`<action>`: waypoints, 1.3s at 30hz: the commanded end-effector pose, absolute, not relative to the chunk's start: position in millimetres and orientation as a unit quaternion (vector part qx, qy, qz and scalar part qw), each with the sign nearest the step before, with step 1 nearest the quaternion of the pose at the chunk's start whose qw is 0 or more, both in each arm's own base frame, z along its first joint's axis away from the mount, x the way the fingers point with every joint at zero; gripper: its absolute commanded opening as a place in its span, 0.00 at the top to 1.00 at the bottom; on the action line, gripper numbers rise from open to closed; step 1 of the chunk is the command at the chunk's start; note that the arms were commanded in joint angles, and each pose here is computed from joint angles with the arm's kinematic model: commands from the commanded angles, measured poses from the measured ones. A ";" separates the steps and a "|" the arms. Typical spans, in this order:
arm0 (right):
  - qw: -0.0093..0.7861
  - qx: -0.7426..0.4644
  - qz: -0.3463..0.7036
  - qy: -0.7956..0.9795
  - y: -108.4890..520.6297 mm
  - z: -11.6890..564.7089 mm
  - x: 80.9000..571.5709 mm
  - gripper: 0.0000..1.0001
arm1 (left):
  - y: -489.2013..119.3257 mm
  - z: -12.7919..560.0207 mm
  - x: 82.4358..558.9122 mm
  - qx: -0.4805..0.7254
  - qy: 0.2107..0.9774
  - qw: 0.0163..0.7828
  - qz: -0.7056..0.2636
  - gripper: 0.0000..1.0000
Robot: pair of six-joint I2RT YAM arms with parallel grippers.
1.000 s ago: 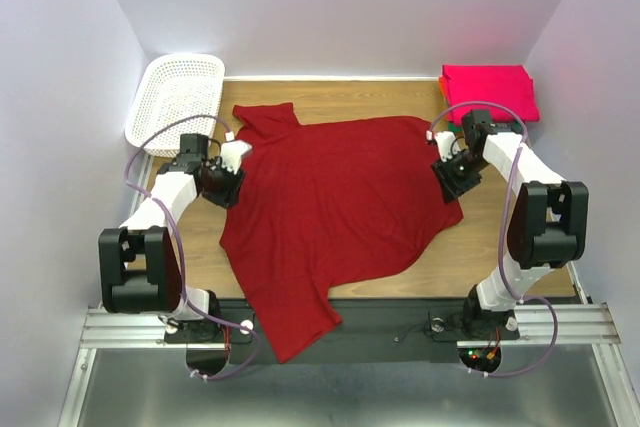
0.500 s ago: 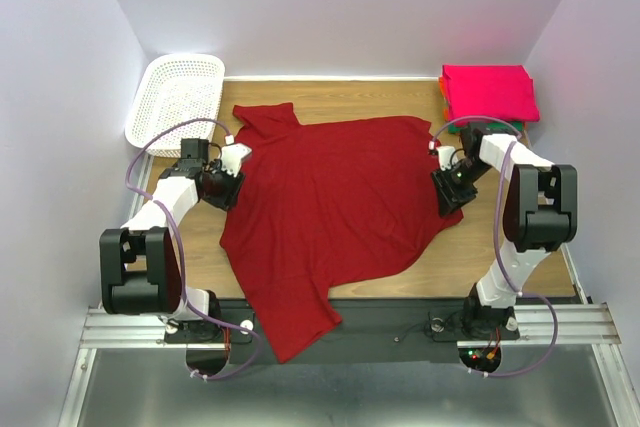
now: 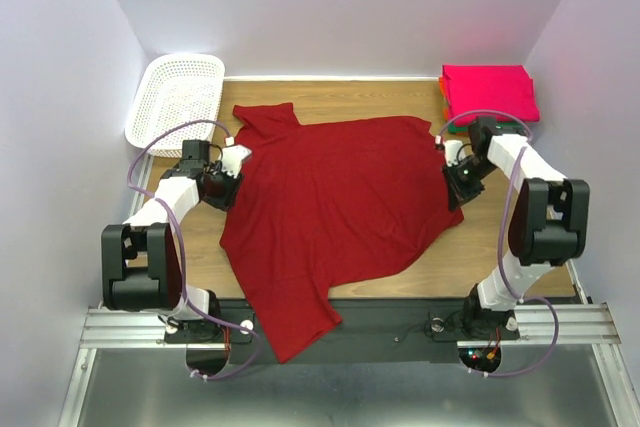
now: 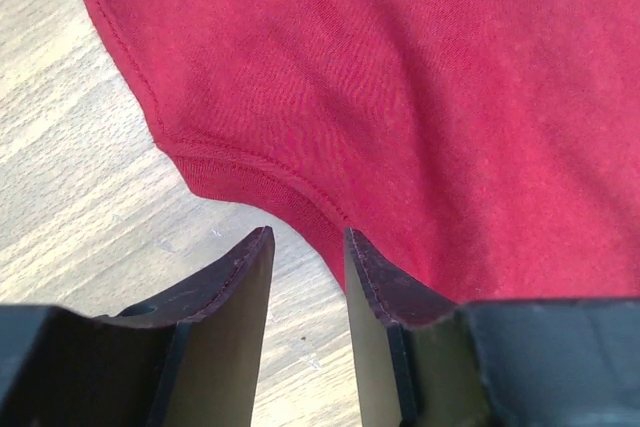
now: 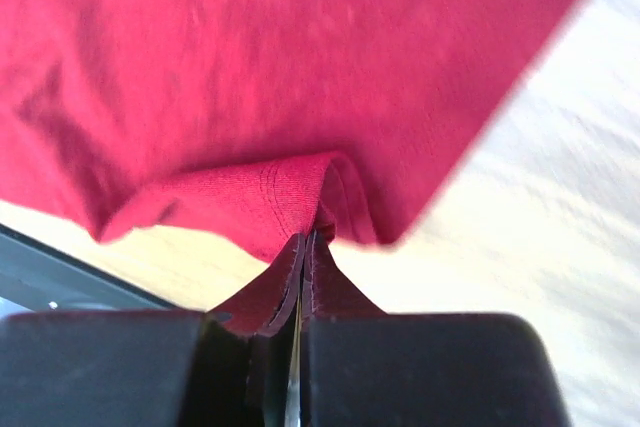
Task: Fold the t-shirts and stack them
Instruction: Flatten the tshirt out
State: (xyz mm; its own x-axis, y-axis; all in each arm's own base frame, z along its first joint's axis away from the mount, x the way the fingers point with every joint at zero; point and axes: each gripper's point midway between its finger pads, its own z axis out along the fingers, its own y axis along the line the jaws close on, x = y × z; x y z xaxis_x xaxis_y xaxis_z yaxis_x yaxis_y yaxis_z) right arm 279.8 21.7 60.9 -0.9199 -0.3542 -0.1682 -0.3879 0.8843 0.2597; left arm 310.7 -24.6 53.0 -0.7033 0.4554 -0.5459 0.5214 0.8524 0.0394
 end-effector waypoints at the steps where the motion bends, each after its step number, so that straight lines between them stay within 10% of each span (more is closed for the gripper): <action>1: 0.072 -0.201 0.114 0.970 6.8 94.4 264.5 0.99 | -22.0 51.1 309.4 0.270 0.920 0.279 -0.049 0.59; 15: -0.070 -0.254 -0.023 0.965 -52.0 57.3 144.6 1.00 | -10.4 48.1 304.5 0.281 0.923 0.262 -0.020 0.63; 22: 0.033 -0.246 -0.029 0.968 -46.5 93.1 200.2 0.33 | -50.6 96.8 294.9 0.366 0.869 0.314 -0.113 0.56; 39: 0.181 -0.227 0.127 0.948 38.6 87.5 371.6 0.46 | -92.7 97.7 347.3 0.373 0.868 0.312 -0.104 0.56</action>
